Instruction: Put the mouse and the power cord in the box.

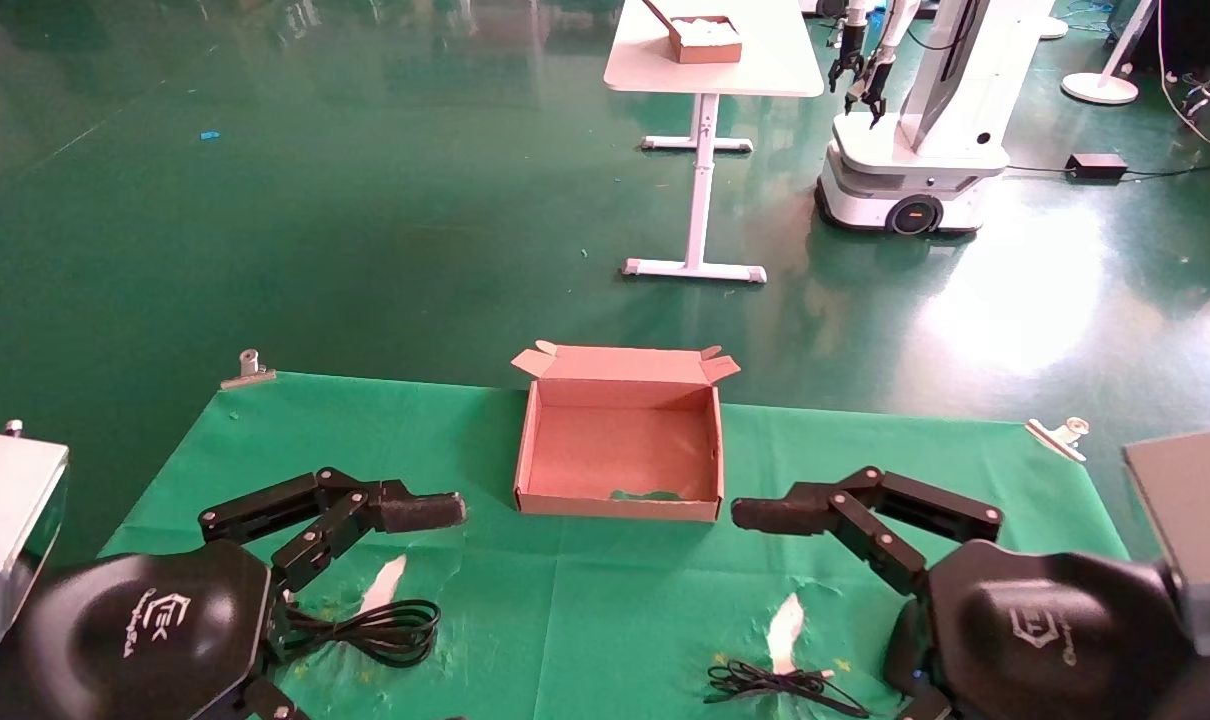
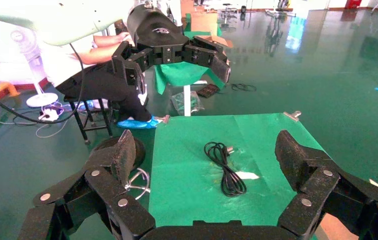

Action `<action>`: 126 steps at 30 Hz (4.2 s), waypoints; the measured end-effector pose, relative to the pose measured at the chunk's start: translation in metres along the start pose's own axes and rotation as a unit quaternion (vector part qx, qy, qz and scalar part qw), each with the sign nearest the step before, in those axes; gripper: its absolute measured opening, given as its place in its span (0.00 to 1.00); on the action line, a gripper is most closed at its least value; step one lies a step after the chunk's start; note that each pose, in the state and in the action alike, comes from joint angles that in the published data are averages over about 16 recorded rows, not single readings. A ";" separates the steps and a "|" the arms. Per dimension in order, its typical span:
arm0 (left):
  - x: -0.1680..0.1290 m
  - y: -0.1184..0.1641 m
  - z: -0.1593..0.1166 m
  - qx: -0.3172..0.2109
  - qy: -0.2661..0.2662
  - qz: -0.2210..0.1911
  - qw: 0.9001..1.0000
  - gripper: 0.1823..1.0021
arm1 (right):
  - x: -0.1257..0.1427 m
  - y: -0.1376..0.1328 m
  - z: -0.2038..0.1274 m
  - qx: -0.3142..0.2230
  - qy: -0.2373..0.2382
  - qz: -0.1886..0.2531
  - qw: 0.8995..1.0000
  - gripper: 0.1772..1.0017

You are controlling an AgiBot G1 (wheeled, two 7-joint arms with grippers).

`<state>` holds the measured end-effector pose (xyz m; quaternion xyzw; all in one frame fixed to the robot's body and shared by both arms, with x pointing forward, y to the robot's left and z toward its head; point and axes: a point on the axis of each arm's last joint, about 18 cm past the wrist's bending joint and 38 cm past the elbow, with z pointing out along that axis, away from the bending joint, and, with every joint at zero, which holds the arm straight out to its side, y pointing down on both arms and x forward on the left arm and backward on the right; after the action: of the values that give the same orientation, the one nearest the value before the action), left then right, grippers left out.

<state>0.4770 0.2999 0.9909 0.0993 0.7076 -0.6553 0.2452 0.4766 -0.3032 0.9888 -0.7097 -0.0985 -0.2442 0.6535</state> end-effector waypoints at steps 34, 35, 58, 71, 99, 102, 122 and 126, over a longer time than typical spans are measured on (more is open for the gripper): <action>-0.065 0.117 0.013 -0.439 -0.060 0.034 0.896 1.00 | 0.023 0.091 -0.006 -0.314 0.025 0.002 0.949 1.00; -0.067 0.120 0.013 -0.445 -0.066 0.034 0.892 1.00 | 0.023 0.090 -0.006 -0.313 0.025 0.001 0.949 1.00; -0.138 0.185 0.032 -0.601 -0.185 0.077 0.774 1.00 | 0.026 0.068 -0.022 -0.311 0.036 -0.012 0.950 1.00; -0.143 0.192 0.034 -0.607 -0.190 0.078 0.767 1.00 | 0.042 0.090 -0.004 -0.387 0.017 -0.047 0.921 1.00; -0.144 0.192 0.034 -0.607 -0.190 0.078 0.767 1.00 | 0.119 0.174 0.095 -0.546 0.006 -0.104 0.831 1.00; -0.144 0.192 0.034 -0.607 -0.190 0.078 0.767 1.00 | 0.120 0.176 0.096 -0.548 0.008 -0.103 0.830 1.00; -0.144 0.192 0.034 -0.607 -0.189 0.078 0.768 0.92 | 0.120 0.176 0.095 -0.548 0.008 -0.103 0.830 0.92; -0.143 0.192 0.034 -0.607 -0.189 0.078 0.768 0.85 | 0.120 0.175 0.095 -0.547 0.009 -0.103 0.831 0.86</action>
<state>0.6968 0.3156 0.8896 -0.1414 0.8869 -0.0732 0.4336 0.6811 -0.2541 0.8891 -0.9348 -0.0155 -0.3299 0.1303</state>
